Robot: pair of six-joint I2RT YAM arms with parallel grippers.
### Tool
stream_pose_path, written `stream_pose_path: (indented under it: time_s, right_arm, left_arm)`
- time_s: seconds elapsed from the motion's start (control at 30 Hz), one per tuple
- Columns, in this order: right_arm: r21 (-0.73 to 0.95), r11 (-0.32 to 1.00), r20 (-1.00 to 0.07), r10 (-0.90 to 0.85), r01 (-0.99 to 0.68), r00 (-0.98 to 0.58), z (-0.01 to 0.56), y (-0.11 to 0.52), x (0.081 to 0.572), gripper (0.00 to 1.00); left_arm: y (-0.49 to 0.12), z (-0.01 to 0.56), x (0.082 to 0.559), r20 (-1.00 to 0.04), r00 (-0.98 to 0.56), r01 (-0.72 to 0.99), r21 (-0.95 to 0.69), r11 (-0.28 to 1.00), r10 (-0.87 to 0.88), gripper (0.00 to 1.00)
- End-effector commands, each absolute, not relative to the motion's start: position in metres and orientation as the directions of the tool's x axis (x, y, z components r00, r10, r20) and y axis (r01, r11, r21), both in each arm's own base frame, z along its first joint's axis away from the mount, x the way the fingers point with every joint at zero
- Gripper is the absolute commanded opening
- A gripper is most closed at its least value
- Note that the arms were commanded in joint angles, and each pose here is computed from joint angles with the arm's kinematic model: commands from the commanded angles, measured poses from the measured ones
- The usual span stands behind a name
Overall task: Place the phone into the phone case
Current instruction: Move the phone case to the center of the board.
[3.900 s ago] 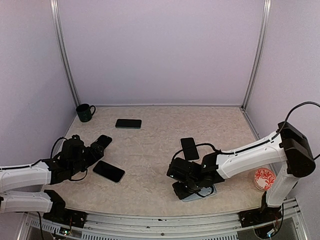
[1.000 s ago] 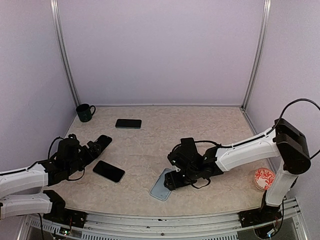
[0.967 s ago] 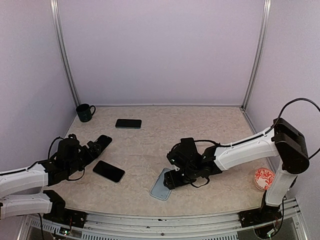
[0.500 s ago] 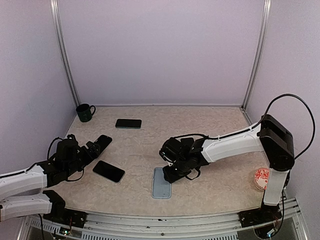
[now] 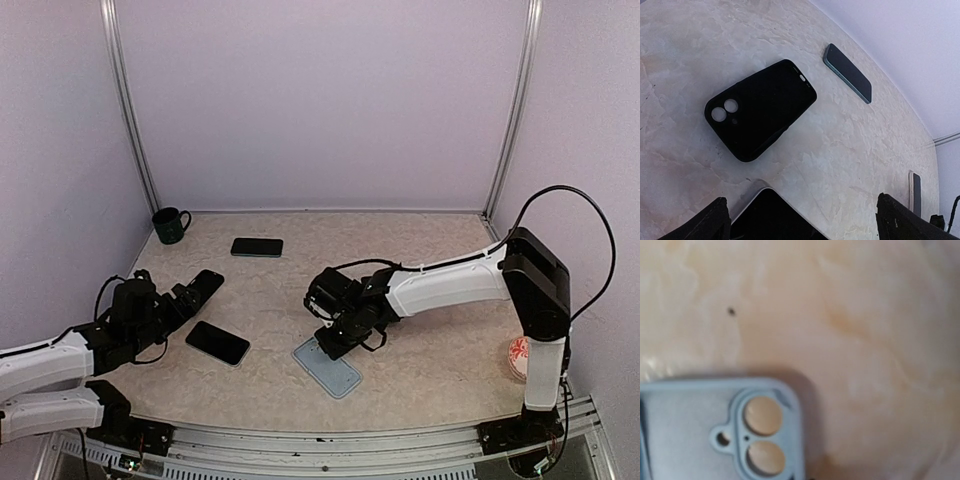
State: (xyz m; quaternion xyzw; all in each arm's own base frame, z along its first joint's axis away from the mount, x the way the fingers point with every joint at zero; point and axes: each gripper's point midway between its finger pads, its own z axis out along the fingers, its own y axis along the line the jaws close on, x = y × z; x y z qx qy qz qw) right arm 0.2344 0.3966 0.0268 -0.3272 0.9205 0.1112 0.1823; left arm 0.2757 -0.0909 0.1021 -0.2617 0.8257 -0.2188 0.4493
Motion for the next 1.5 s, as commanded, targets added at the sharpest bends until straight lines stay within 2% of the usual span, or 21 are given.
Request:
stream_pose_path:
  time_s: [0.0, 0.17, 0.47, 0.8, 0.87, 1.07, 1.23, 1.4, 1.47]
  right_arm:
    - [0.006, 0.692, -0.412, -0.656, -0.722, -0.633, 0.030, 0.402, 0.247, 0.06]
    - [-0.041, 0.629, -0.453, -0.704, -0.776, -0.547, 0.047, 0.417, 0.272, 0.00]
    - [-0.034, 0.524, -0.525, -0.734, -0.851, -0.431, 0.057, 0.457, 0.316, 0.00]
    - [-0.078, 0.464, -0.518, -0.775, -0.882, -0.362, 0.048, 0.480, 0.335, 0.02]
    - [-0.050, 0.453, -0.521, -0.772, -0.890, -0.363, 0.048, 0.483, 0.330, 0.10]
    - [-0.066, 0.467, -0.546, -0.757, -0.882, -0.360, 0.059, 0.477, 0.330, 0.51]
    - [-0.062, 0.481, -0.596, -0.720, -0.874, -0.354, 0.086, 0.470, 0.325, 0.67]
    - [-0.018, 0.491, -0.658, -0.661, -0.871, -0.359, 0.113, 0.454, 0.306, 0.95]
    - [0.023, 0.491, -0.686, -0.626, -0.871, -0.371, 0.125, 0.448, 0.295, 0.99]
  left_arm:
    - [-0.085, 0.100, 0.273, -0.630, -0.448, -0.249, -0.593, 0.766, -0.634, 0.99]
    - [-0.084, 0.101, 0.272, -0.631, -0.443, -0.250, -0.595, 0.764, -0.637, 0.99]
    - [-0.085, 0.102, 0.270, -0.623, -0.444, -0.245, -0.607, 0.756, -0.644, 0.99]
    - [-0.084, 0.095, 0.267, -0.623, -0.462, -0.258, -0.586, 0.768, -0.631, 0.99]
    - [-0.085, 0.091, 0.267, -0.622, -0.473, -0.258, -0.580, 0.773, -0.624, 0.99]
    - [-0.092, 0.087, 0.277, -0.631, -0.490, -0.229, -0.573, 0.787, -0.602, 0.99]
    - [-0.089, 0.086, 0.290, -0.651, -0.486, -0.231, -0.549, 0.803, -0.584, 0.99]
    - [-0.084, 0.085, 0.303, -0.672, -0.475, -0.227, -0.529, 0.818, -0.567, 0.99]
    - [-0.085, 0.082, 0.307, -0.678, -0.485, -0.221, -0.516, 0.828, -0.552, 0.99]
